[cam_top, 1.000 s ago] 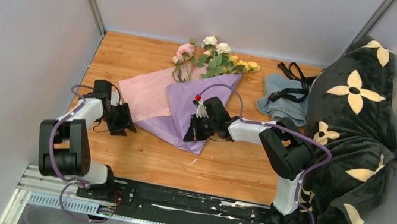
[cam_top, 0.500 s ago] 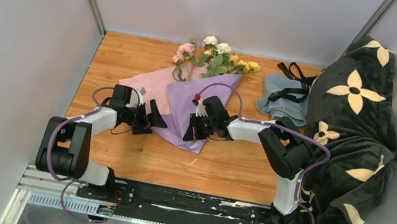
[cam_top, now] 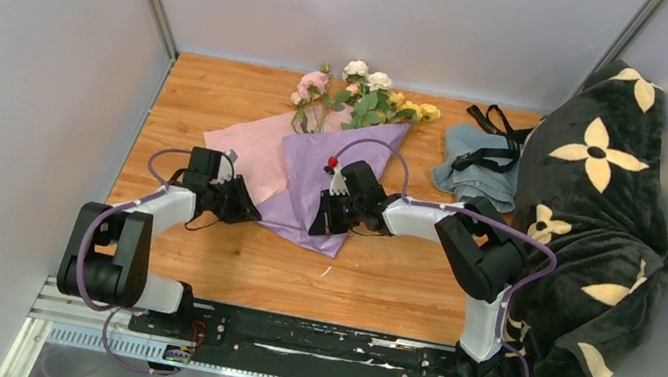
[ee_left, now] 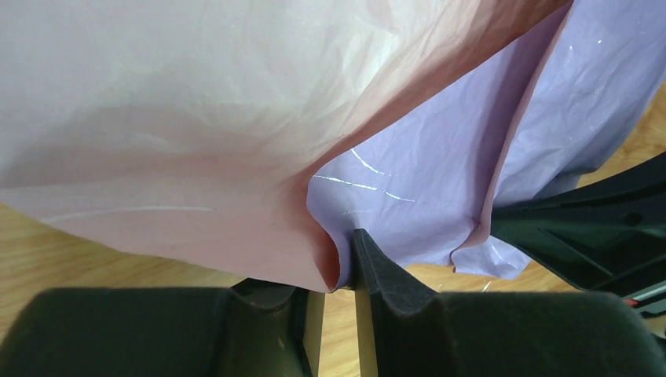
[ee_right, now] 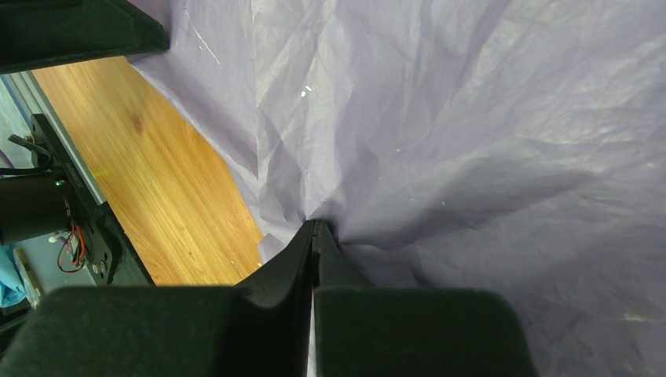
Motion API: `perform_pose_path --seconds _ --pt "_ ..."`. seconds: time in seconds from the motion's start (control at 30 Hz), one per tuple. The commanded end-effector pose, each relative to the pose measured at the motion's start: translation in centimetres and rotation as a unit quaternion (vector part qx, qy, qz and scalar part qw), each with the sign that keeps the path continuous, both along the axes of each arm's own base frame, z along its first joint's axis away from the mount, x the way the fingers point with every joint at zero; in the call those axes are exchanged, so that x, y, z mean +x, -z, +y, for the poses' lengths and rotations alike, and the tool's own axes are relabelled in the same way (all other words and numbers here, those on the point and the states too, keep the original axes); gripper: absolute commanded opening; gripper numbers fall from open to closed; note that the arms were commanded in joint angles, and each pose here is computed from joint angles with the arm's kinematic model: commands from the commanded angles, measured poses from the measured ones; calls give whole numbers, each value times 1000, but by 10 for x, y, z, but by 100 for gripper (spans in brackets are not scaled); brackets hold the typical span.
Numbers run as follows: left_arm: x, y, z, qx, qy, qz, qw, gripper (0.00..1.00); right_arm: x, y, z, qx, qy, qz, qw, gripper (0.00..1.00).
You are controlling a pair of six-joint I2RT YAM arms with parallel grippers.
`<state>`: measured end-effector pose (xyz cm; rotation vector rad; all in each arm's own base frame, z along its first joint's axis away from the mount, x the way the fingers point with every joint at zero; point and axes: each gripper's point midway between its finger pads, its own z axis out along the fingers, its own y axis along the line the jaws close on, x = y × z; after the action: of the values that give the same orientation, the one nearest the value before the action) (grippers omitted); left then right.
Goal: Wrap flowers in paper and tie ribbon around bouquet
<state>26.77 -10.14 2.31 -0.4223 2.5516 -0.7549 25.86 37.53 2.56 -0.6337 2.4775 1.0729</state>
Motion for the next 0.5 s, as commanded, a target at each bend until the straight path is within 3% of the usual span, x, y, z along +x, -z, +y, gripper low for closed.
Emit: perform_pose_path --seconds 0.0,0.1,0.23,0.47 --pt "-2 0 11 36 -7 14 999 23 -2 34 -22 -67 15 11 998 0" --pt "-3 -5 9 40 6 10 999 17 -2 34 -21 -66 14 12 998 0" --pt "10 -35 -11 70 81 -47 993 0 -4 32 -16 -55 13 24 998 0" --pt "11 -85 -70 98 242 -146 954 0 2 22 -3 9 42 66 997 0"
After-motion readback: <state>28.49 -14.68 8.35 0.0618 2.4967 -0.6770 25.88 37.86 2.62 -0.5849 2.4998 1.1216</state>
